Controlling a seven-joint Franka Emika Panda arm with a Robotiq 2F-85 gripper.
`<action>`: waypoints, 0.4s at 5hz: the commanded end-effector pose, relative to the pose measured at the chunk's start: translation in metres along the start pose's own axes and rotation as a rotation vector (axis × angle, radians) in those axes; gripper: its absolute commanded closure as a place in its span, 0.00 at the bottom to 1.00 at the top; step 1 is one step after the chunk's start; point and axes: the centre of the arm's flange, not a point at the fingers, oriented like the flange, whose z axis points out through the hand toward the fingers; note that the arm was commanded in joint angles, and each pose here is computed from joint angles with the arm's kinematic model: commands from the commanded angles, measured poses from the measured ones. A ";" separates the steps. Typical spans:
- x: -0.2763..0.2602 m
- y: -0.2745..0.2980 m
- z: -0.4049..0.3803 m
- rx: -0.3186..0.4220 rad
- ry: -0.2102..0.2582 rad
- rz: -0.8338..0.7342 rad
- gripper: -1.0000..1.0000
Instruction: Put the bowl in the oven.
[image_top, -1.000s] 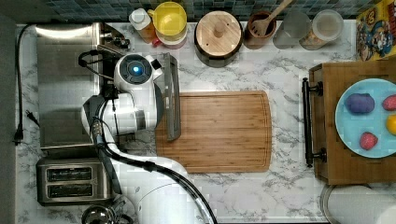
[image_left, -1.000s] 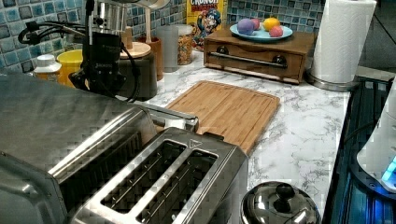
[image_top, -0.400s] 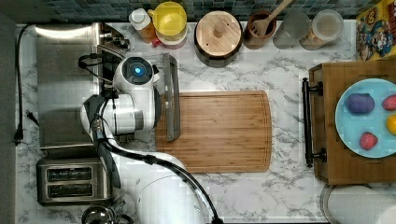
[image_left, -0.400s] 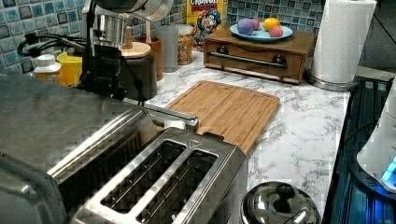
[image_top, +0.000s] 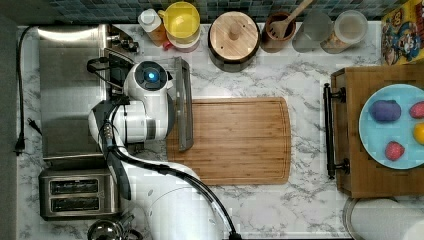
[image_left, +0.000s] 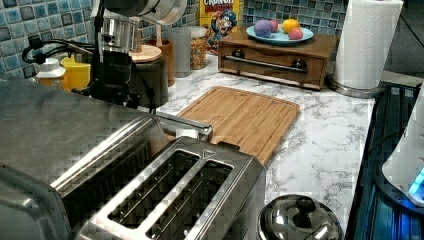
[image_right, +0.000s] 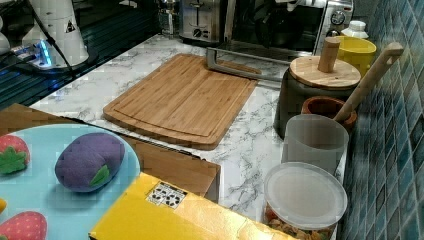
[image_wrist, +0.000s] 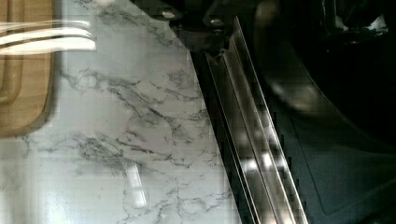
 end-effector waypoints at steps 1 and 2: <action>-0.003 -0.003 -0.094 0.201 0.145 0.076 0.50; -0.002 0.015 -0.108 0.244 0.156 0.129 0.50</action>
